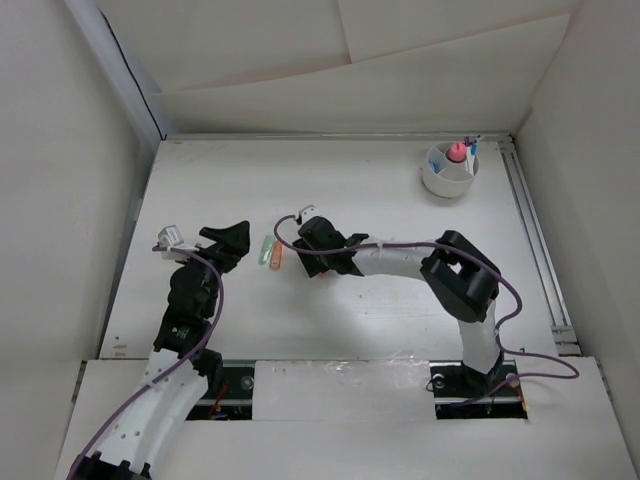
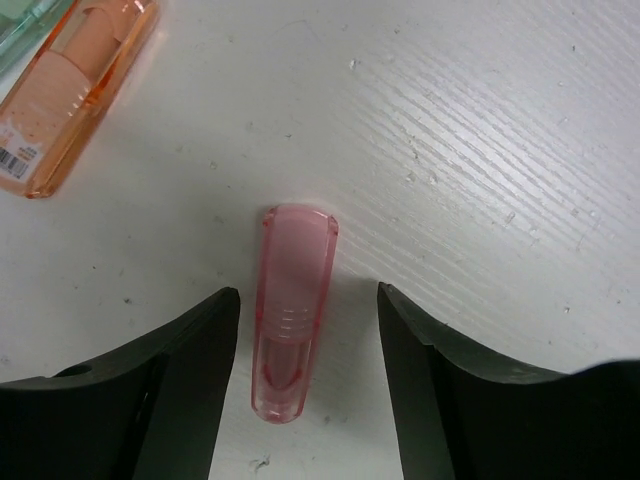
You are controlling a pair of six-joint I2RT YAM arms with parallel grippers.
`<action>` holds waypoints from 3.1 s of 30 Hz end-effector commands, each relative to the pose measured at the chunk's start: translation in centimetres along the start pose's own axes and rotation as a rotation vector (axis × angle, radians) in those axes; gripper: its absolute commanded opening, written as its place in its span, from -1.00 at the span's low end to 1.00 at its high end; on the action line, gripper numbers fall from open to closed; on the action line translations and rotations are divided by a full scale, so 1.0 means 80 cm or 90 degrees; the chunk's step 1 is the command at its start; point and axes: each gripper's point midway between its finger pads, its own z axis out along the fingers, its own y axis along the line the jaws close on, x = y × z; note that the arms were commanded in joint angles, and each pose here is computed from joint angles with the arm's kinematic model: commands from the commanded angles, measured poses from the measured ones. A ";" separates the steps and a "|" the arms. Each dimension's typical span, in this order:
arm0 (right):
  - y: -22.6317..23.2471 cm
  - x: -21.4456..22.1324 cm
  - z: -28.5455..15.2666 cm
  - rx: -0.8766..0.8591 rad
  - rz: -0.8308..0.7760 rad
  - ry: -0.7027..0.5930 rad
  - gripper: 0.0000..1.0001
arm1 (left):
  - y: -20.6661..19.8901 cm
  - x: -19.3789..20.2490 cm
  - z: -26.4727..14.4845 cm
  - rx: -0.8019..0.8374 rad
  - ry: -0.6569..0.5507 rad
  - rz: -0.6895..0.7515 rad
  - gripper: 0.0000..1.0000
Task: Sort the stationery into containers
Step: Move the pen to the center of the board, then pick up the pen from the center of the board, then place the pen in the storage box.
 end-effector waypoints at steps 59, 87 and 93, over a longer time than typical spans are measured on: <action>-0.357 -0.245 -0.142 0.237 0.196 -0.328 -0.74 | -0.037 -0.002 0.002 0.071 0.015 -0.017 1.00; -0.590 -0.246 -0.110 0.591 0.094 -0.372 -0.74 | -0.038 0.037 0.025 0.105 0.081 -0.012 1.00; -0.576 -0.226 -0.092 0.591 0.080 -0.348 -0.74 | -0.033 0.040 0.025 0.100 0.084 -0.011 1.00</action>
